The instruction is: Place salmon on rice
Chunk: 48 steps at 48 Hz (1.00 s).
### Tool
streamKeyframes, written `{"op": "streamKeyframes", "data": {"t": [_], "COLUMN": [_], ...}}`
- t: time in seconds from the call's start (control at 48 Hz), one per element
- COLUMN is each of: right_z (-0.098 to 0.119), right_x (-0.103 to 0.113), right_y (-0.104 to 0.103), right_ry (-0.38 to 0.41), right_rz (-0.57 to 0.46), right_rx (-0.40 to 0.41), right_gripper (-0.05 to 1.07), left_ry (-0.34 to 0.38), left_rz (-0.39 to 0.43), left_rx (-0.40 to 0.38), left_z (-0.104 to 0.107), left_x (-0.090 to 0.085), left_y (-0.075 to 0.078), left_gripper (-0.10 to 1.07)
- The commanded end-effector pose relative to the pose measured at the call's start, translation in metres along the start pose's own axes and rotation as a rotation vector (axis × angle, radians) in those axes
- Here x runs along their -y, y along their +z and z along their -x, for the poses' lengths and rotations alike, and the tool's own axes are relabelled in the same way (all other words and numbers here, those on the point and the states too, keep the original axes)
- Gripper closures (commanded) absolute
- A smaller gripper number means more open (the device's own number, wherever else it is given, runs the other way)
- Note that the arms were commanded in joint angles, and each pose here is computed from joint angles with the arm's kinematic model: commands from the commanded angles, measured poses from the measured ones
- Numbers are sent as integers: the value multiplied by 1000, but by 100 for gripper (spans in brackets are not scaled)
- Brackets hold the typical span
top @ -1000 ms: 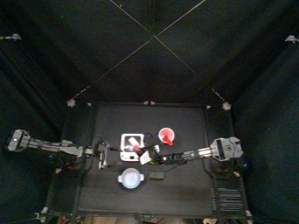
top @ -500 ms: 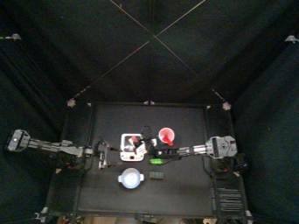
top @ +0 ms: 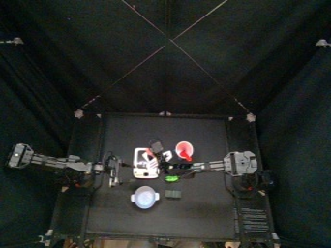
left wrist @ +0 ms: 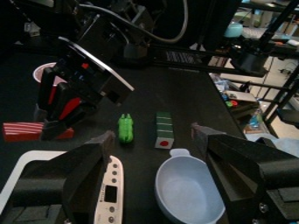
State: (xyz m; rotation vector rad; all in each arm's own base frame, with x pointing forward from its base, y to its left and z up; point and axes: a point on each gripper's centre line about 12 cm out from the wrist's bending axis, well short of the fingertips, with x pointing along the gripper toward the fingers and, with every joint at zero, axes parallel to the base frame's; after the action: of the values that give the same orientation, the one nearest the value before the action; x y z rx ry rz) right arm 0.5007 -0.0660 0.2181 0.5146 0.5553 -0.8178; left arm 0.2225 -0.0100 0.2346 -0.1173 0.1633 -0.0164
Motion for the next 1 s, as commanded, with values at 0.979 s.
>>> {"op": "streamKeyframes", "data": {"t": [0.979], "right_z": [-46], "right_x": [2], "right_y": [8], "right_ry": [9], "right_rz": [18], "right_rx": [-155], "right_gripper": [43], "left_ry": [6], "left_rz": [2], "left_rx": [15], "left_z": [-1], "left_x": [-1], "left_y": [5], "left_gripper": [-5]}}
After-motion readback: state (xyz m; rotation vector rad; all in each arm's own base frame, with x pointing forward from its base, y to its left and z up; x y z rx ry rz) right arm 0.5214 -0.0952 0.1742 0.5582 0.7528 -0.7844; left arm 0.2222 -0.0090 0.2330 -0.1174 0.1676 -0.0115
